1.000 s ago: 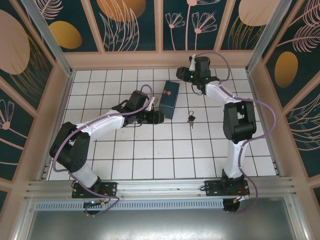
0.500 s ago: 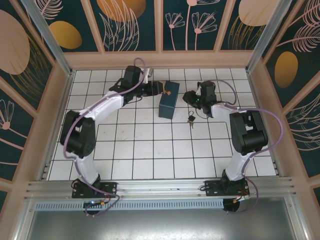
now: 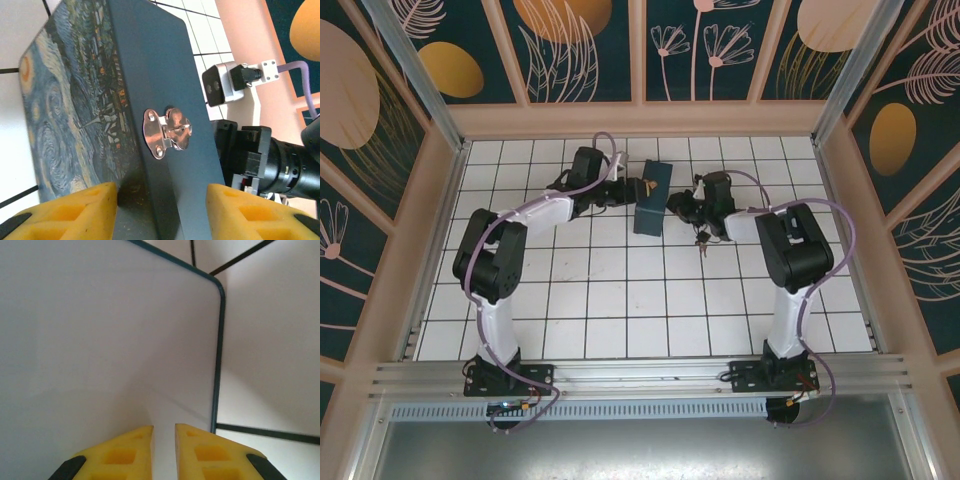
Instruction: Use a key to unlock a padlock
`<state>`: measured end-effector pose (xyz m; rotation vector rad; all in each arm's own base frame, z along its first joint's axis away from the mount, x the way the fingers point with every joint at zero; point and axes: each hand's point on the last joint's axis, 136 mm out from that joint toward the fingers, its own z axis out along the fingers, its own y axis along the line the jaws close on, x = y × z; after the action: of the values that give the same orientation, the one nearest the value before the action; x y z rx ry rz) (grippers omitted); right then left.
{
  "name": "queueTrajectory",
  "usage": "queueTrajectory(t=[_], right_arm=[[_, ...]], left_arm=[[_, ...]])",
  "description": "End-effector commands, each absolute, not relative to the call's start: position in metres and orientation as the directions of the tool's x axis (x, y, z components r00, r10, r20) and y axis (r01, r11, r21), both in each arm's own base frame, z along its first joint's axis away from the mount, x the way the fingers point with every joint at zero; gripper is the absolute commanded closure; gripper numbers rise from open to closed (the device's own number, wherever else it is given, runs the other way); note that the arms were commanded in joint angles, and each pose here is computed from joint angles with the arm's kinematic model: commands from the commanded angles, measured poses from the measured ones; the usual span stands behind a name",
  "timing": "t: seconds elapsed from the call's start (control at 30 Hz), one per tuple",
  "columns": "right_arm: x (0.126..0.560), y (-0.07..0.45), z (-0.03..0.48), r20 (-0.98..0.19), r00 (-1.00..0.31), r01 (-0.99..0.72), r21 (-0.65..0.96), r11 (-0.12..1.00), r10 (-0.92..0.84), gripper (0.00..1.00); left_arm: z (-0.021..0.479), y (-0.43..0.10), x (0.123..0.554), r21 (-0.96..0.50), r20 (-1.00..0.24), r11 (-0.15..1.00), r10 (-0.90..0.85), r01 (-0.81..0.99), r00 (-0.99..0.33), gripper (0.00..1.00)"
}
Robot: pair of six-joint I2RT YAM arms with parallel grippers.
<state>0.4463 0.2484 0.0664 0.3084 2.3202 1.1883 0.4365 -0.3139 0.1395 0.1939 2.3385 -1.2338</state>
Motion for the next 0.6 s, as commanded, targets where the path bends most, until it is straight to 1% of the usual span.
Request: queueTrajectory(t=[0.0, 0.17, 0.33, 0.43, 0.5, 0.57], right_arm=[[0.44, 0.3, 0.079, -0.317, -0.879, -0.113, 0.864, 0.49, 0.356, 0.82], [0.439, 0.343, 0.077, -0.307, -0.901, -0.14, 0.873, 0.467, 0.305, 0.82], [0.428, 0.355, 0.06, -0.274, -0.919, -0.109, 0.868, 0.484, 0.284, 0.8], [0.417, 0.342, 0.046, -0.26, -0.922, -0.07, 0.839, 0.539, 0.285, 0.77], [0.409, 0.322, 0.038, -0.259, -0.918, -0.037, 0.81, 0.586, 0.3, 0.73], [0.404, 0.302, 0.035, -0.278, -0.91, -0.019, 0.769, 0.639, 0.307, 0.73]], left_arm=[[0.173, -0.334, 0.412, -0.778, -0.501, 0.465, -0.055, 0.422, -0.864, 0.5], [0.188, -0.321, 0.409, -0.74, -0.538, 0.522, -0.083, 0.423, -0.839, 0.5], [0.187, -0.307, 0.414, -0.704, -0.549, 0.591, -0.1, 0.394, -0.83, 0.5], [0.173, -0.303, 0.414, -0.699, -0.532, 0.613, -0.102, 0.368, -0.841, 0.5], [0.169, -0.302, 0.415, -0.701, -0.526, 0.616, -0.104, 0.36, -0.844, 0.5], [0.168, -0.3, 0.416, -0.694, -0.527, 0.625, -0.102, 0.358, -0.844, 0.5]])
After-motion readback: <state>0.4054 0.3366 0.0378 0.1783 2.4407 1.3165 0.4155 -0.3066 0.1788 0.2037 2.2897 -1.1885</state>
